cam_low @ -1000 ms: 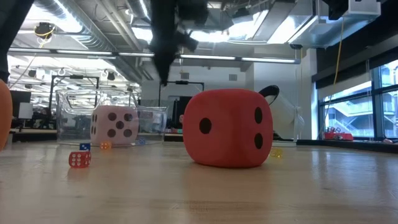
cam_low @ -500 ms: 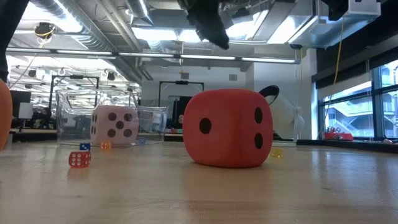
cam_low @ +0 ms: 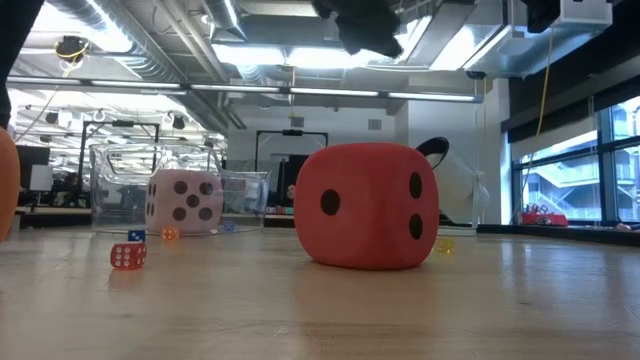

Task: Pick & Place Dice
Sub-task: Put the large red die into the transparent bin

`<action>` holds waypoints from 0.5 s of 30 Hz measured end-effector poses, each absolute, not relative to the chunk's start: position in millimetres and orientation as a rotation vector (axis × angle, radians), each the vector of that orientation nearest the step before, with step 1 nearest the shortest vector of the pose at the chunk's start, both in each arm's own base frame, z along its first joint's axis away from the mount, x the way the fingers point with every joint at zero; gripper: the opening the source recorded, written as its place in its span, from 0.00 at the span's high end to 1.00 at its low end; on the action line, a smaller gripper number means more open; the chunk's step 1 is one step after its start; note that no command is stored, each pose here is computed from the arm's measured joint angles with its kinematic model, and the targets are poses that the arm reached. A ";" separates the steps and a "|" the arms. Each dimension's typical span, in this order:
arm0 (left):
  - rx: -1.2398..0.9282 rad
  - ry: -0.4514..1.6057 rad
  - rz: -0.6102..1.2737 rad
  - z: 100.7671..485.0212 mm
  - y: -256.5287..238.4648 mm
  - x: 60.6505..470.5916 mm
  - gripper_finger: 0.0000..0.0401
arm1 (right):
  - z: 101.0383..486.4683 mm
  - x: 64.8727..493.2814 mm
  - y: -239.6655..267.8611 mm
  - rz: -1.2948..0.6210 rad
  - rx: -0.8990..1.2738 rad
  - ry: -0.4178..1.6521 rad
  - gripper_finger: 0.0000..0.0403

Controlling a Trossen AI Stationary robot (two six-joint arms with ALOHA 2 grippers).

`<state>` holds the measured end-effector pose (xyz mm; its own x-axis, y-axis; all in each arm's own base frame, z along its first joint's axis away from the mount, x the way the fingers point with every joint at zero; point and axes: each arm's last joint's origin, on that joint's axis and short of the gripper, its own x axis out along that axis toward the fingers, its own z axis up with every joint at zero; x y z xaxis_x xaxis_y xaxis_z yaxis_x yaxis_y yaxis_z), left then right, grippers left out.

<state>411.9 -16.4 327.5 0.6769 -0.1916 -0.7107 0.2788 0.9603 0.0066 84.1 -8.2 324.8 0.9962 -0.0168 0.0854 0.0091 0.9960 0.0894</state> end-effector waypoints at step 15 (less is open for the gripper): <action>0.286 0.889 -0.113 296.2 -104.1 411.9 0.36 | 324.2 88.4 -7.3 0.042 0.130 -0.069 0.40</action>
